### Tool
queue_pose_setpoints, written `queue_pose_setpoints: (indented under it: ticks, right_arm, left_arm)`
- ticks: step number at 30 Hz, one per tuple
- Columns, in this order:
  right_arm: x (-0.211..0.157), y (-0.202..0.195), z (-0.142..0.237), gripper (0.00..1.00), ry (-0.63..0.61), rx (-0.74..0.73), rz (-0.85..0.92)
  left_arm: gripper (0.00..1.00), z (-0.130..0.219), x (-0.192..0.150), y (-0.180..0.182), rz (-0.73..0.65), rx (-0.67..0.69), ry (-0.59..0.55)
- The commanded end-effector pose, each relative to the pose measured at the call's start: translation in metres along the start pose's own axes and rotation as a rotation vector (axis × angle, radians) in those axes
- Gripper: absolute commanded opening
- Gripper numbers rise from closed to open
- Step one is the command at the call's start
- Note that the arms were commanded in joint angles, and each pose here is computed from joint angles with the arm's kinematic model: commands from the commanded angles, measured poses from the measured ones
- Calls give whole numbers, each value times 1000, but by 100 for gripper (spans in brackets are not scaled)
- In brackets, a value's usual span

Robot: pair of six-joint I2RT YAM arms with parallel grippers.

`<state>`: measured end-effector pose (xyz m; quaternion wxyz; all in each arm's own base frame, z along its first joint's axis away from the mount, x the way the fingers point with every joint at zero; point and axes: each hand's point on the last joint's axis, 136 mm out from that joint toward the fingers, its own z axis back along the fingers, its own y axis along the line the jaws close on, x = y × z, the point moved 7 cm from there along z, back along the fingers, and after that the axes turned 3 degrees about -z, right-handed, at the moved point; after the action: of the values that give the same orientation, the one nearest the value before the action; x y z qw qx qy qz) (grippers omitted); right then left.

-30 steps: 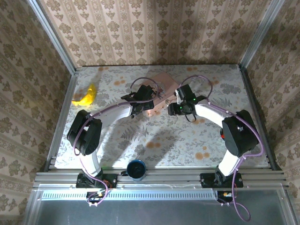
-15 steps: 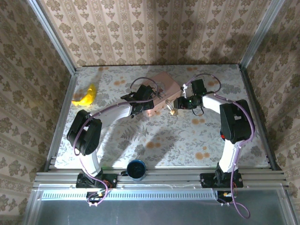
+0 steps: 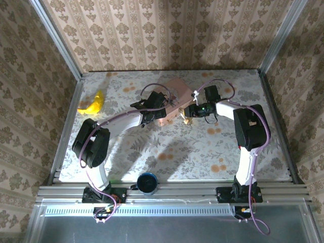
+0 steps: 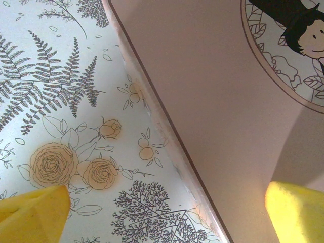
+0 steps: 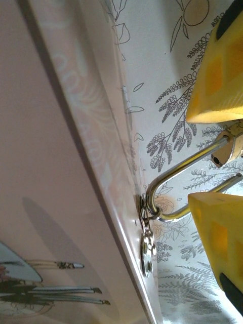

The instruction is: Unlock the padlock with the key

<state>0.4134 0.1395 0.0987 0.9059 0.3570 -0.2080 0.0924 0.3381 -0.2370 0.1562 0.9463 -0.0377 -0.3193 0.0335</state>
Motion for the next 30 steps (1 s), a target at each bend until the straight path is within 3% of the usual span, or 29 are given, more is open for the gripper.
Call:
queue_pose_setpoints:
  ticks: [1,21,30]
  right_arm:
    - [9,2,0,41,-11,18,16]
    - [4,-2,-5,41,22,0,-14]
    - [-8,-4,-9,42,83,-74,-25]
  left_arm:
    - [100,-15,-26,21,-59,95,127]
    - [100,-13,-23,19,-51,82,121]
    - [100,-13,-23,18,-45,73,122]
